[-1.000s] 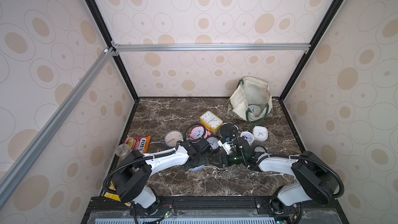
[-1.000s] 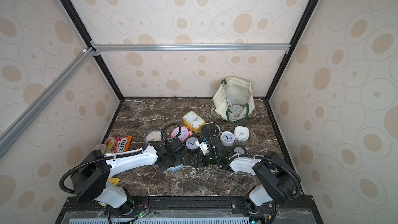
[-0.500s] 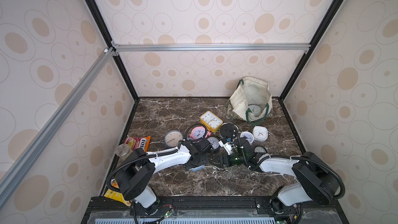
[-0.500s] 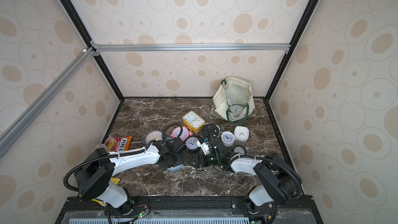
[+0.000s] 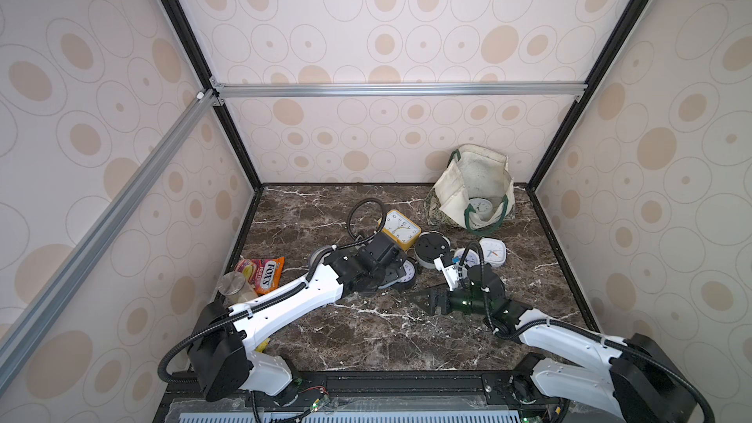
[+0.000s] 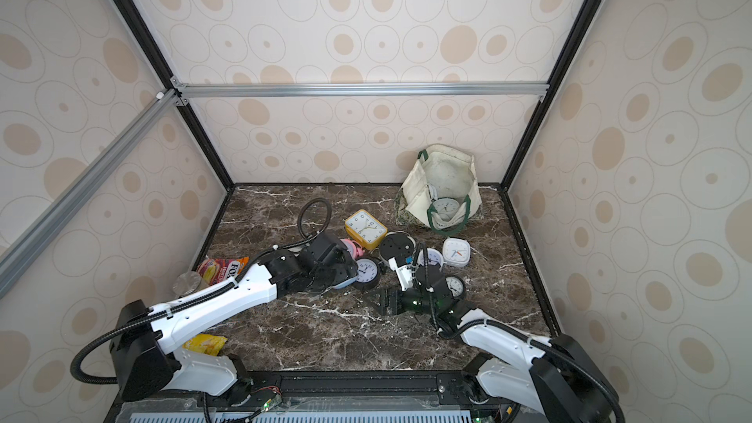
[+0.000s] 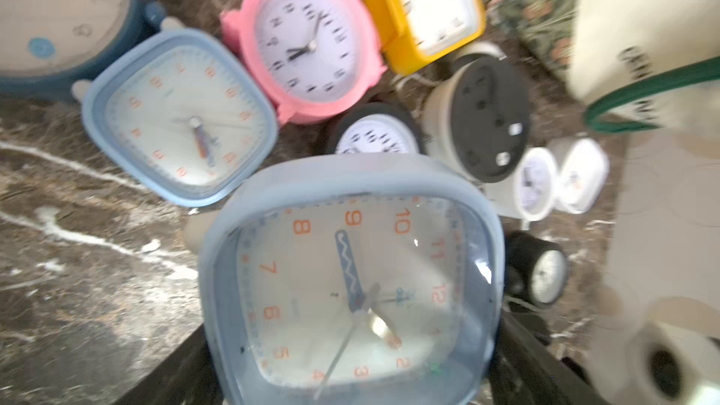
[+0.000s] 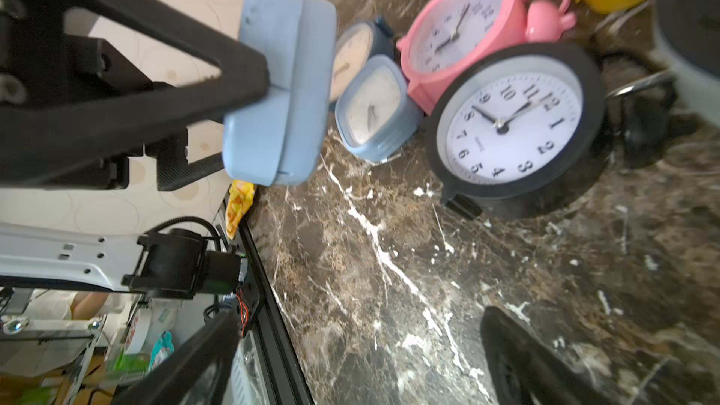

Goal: Put the alarm clock into the canvas bag
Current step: Pick up the alarm from the center of the board, then place the alarm at the canvas bag.

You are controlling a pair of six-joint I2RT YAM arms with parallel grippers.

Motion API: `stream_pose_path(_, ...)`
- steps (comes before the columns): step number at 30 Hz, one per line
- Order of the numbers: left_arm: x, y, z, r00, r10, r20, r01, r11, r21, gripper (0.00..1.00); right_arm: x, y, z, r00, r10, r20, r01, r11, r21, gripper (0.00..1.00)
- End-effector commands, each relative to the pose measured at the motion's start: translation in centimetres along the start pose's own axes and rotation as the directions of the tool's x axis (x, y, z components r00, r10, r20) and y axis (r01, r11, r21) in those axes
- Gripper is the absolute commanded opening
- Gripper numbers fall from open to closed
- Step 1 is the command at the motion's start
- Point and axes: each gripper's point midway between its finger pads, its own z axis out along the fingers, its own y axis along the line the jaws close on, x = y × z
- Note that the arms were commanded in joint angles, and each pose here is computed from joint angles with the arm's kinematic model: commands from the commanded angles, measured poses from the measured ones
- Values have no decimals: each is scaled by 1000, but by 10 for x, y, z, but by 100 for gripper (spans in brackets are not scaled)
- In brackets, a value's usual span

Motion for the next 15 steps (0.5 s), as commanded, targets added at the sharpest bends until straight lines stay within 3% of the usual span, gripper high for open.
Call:
stream_pose_path(1,-15,-25,-11,999,-35,34,32,995,92,81,-28,-1,-16,988,-42,150,32,997,66,100)
stream_pose_path(9,-30,-68,-26,988,-148,43,125,935,332,81,-84,22,-33,927,-138,349,113,990,89,100)
stream_pose_path(15,-40,-79,-38,973,-220,64,172,886,432,81,-116,49,-20,904,-102,415,127,991,-34,98)
